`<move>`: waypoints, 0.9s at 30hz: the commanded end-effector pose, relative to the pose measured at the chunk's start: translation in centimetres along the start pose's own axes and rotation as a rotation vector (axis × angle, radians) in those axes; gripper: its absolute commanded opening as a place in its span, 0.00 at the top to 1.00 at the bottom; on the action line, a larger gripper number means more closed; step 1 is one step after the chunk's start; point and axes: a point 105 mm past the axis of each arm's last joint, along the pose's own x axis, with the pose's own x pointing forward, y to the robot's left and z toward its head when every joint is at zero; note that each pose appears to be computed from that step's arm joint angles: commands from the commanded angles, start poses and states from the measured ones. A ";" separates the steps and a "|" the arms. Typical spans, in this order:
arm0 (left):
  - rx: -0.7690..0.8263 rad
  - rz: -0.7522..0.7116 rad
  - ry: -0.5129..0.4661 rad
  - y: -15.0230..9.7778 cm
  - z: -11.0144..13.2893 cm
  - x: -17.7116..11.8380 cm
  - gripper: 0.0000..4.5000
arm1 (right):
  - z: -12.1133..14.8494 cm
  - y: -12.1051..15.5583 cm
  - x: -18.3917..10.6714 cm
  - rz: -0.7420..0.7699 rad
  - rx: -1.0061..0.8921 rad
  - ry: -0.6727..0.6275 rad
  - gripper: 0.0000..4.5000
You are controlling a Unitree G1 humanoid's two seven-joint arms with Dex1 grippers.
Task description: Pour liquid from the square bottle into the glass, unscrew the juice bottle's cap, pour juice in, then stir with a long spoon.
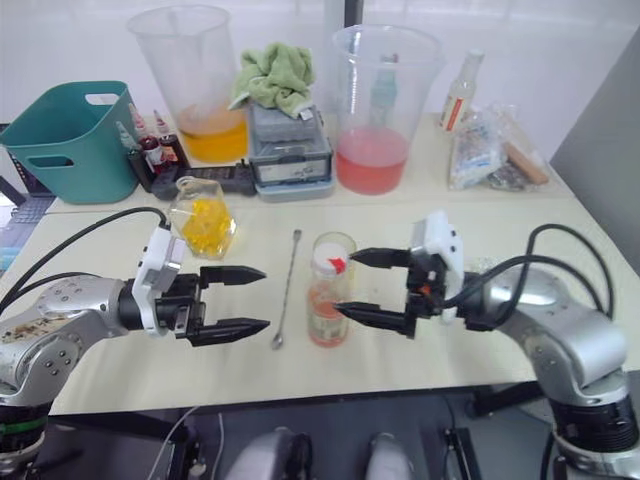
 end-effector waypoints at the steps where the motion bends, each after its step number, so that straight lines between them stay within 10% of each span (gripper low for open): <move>1: 0.040 -0.028 -0.024 0.0 1.2 0.1 0.00 | 1.2 0.3 -2.6 0.032 -0.043 0.016 0.01; 27: 0.135 -0.289 -0.052 1.6 3.4 9.5 0.00 | 2.4 2.7 -6.8 -0.241 -0.016 -0.002 0.01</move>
